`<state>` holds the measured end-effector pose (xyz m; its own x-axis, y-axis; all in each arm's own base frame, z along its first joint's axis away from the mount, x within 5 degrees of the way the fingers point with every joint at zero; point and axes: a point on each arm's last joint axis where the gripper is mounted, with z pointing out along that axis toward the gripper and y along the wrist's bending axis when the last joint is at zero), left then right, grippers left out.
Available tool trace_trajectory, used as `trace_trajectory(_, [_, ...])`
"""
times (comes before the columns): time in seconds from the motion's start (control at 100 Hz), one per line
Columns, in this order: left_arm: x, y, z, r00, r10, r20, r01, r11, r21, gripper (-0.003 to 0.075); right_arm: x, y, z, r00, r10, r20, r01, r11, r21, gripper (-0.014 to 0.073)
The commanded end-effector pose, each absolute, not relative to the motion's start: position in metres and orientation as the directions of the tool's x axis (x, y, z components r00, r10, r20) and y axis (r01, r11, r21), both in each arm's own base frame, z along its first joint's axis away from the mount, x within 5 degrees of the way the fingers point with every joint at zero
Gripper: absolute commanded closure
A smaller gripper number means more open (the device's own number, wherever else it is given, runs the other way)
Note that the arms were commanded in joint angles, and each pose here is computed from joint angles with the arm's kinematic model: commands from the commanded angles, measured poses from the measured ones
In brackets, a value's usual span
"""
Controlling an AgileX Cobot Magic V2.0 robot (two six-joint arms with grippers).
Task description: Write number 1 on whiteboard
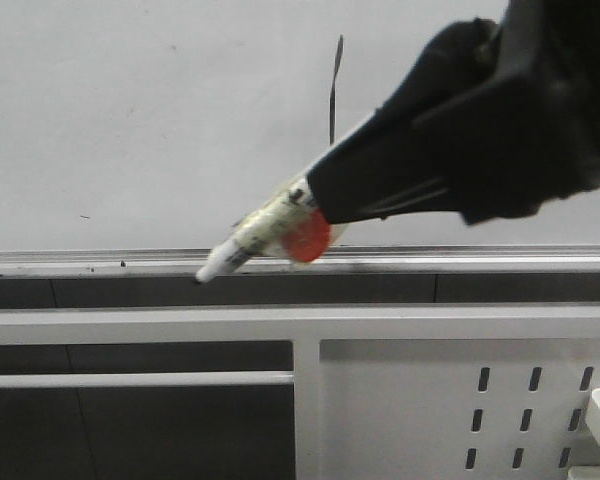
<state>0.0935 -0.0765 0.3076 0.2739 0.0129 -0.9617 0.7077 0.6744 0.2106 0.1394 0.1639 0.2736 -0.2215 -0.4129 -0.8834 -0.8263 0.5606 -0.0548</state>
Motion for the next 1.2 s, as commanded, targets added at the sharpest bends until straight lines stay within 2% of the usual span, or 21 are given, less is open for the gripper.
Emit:
trace_trajectory(0.0, [0.088, -0.084, 0.309, 0.304, 0.074, -0.950, 0.769, 0.570, 0.291, 0.0737, 0.137, 0.169, 0.301, -0.155, -0.400, -0.904, -0.858, 0.508, -0.078, 0.0664])
trace_trajectory(0.09, [0.087, -0.088, 0.297, 0.327, 0.214, -0.921, 0.788, 0.477, 0.390, 0.0682, 0.137, 0.173, 0.313, -0.113, -0.421, -0.900, -0.879, 0.465, -0.107, 0.0664])
trace_trajectory(0.18, [0.089, -0.090, 0.289, 0.340, 0.289, -0.895, 0.800, 0.411, 0.437, 0.0524, 0.136, 0.174, 0.322, -0.052, -0.468, -0.882, -0.896, 0.412, -0.166, 0.0664])
trace_trajectory(0.28, [0.094, -0.092, 0.284, 0.311, 0.302, -0.901, 0.815, 0.404, 0.417, 0.0307, 0.134, 0.175, 0.330, -0.025, -0.483, -0.875, -0.906, 0.380, -0.184, 0.0664])
trace_trajectory(0.33, [0.098, -0.093, 0.282, 0.293, 0.306, -0.906, 0.824, 0.400, 0.401, 0.0259, 0.134, 0.175, 0.335, -0.018, -0.479, -0.878, -0.909, 0.373, -0.185, 0.0664])
trace_trajectory(0.63, [0.113, -0.098, 0.268, 0.216, 0.333, -0.918, 0.866, 0.369, 0.338, 0.0334, 0.132, 0.178, 0.358, 0.017, -0.455, -0.890, -0.919, 0.344, -0.194, 0.0664])
trace_trajectory(0.92, [0.129, -0.106, 0.275, 0.205, 0.316, -0.926, 0.894, 0.324, 0.308, 0.0334, 0.131, 0.180, 0.360, 0.013, -0.450, -0.893, -0.924, 0.336, -0.183, 0.0664])
trace_trajectory(1.19, [0.144, -0.123, 0.270, 0.156, 0.280, -0.947, 0.953, 0.208, 0.218, 0.0334, 0.134, 0.182, 0.358, 0.006, -0.449, -0.893, -0.922, 0.343, -0.179, 0.0664])
